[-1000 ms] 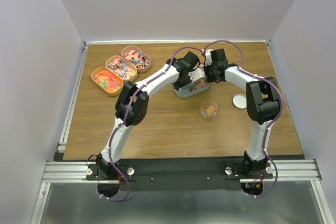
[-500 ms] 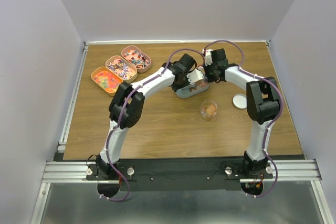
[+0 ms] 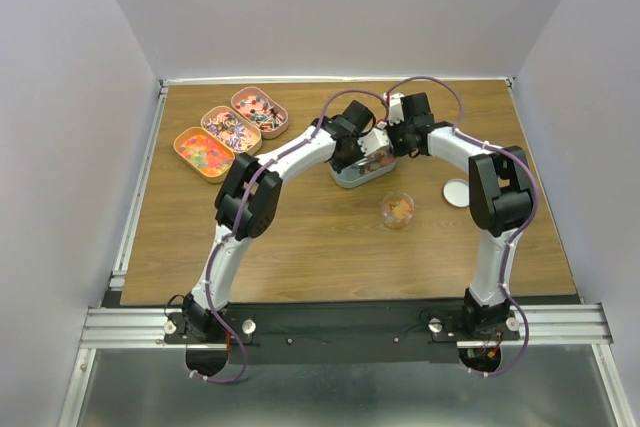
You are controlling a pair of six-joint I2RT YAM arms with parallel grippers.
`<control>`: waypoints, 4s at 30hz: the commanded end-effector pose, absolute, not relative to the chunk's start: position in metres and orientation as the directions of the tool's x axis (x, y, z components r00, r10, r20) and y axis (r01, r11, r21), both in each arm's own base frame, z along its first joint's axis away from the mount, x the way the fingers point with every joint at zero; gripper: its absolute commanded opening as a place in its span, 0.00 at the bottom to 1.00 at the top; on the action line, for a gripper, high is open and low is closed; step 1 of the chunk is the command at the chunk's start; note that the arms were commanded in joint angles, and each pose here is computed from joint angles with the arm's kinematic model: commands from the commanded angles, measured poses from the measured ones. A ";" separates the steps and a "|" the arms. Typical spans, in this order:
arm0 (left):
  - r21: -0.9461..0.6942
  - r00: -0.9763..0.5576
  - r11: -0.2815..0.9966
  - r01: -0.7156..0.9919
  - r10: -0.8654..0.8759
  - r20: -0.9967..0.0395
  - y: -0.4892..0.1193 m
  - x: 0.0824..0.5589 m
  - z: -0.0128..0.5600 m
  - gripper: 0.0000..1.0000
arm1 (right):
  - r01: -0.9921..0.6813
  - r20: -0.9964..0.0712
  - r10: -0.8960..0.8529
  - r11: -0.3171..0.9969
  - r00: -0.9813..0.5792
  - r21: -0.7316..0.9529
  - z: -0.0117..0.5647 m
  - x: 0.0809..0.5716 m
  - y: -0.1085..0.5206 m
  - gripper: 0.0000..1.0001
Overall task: Pack the candies
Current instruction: Scoop the fake candies from the storage box, then place the fake candies in the packing bottle.
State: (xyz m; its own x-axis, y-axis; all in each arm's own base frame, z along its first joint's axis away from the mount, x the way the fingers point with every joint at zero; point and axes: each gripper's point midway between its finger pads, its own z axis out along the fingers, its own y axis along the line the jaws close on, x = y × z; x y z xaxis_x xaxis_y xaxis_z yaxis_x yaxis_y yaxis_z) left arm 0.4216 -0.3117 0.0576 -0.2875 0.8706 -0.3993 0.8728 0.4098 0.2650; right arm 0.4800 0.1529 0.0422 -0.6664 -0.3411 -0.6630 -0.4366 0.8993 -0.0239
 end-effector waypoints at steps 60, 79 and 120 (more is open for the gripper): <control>0.233 -0.305 0.424 0.875 0.857 -0.415 -0.320 0.411 0.045 0.00 | -0.507 -0.691 -0.320 0.858 -0.648 0.078 0.039 0.474 0.170 0.01; 0.271 -0.315 0.469 0.840 0.830 -0.461 -0.299 0.420 0.087 0.00 | -0.465 -0.715 -0.311 0.885 -0.626 0.022 0.059 0.482 0.160 0.28; 0.165 -0.237 0.404 0.900 0.770 -0.592 -0.305 0.390 0.112 0.00 | -0.482 -0.801 -0.196 0.867 -0.566 0.129 0.151 0.458 0.172 0.42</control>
